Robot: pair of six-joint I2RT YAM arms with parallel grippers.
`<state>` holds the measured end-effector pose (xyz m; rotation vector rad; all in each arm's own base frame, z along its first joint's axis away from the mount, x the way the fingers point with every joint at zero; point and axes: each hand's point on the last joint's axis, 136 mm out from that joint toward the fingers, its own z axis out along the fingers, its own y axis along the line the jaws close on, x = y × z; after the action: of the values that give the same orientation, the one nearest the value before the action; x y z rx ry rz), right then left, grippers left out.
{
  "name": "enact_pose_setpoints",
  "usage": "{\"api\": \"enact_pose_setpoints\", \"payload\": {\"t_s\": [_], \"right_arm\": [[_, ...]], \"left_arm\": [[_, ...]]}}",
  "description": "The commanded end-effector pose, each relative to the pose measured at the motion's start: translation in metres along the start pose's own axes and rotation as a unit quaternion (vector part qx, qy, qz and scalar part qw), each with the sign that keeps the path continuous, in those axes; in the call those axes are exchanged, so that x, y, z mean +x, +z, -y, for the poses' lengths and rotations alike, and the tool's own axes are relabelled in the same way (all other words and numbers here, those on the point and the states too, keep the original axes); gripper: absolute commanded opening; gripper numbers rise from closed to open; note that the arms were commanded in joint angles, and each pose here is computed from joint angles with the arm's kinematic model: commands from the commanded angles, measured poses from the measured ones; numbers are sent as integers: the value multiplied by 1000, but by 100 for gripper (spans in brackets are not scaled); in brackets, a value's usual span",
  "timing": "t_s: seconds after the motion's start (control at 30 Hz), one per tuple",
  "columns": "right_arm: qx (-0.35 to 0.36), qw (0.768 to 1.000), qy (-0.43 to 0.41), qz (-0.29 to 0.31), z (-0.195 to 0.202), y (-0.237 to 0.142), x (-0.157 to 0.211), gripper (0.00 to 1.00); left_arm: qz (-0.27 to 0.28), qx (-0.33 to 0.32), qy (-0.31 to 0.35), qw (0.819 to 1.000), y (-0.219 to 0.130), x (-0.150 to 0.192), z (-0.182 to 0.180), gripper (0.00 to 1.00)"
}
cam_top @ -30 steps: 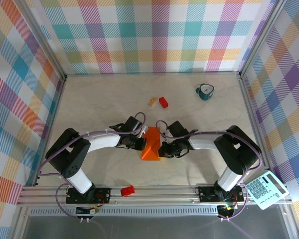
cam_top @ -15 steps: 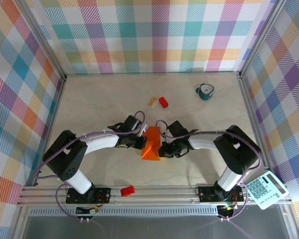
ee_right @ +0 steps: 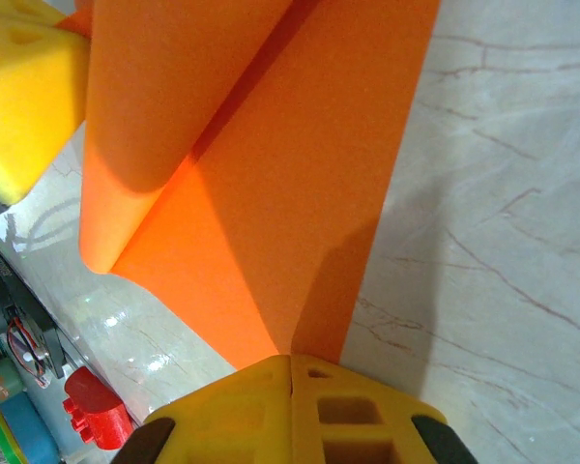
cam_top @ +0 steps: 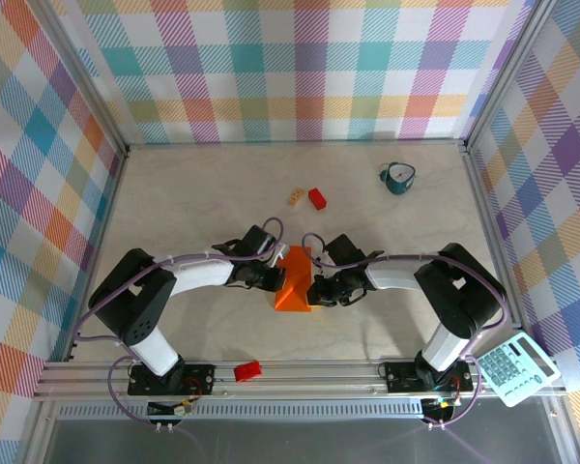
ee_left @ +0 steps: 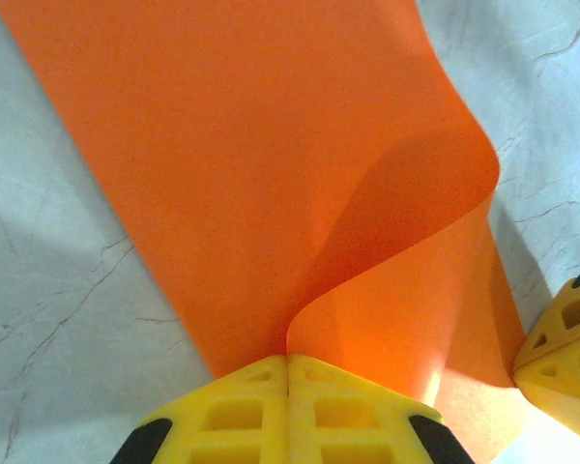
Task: Fold a paper plane with a square sheet of paper (fold left side to right side)
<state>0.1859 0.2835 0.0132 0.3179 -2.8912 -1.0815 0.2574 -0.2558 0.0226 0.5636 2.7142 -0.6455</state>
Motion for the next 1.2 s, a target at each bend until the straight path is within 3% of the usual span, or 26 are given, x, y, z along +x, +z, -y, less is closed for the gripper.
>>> {"api": "enact_pose_setpoints", "payload": {"t_s": [0.0,0.3,0.7,0.9,1.17], "right_arm": [[57,998,19,-22,29,8,14,0],[46,999,14,-18,21,4,11,0],[-50,996,-33,60,-41,-36,-19,0],[-92,992,-34,79,-61,-30,-45,0],[-92,992,-29,86,-61,-16,-66,0]], "left_arm": [[0,-2,5,1000,4,1,-6,0],[-9,-11,4,1000,10,8,-12,0],[-19,-17,4,1000,12,15,-15,0],[-18,-17,5,1000,11,15,-15,0],[-18,-17,5,1000,12,16,-15,0]]}}
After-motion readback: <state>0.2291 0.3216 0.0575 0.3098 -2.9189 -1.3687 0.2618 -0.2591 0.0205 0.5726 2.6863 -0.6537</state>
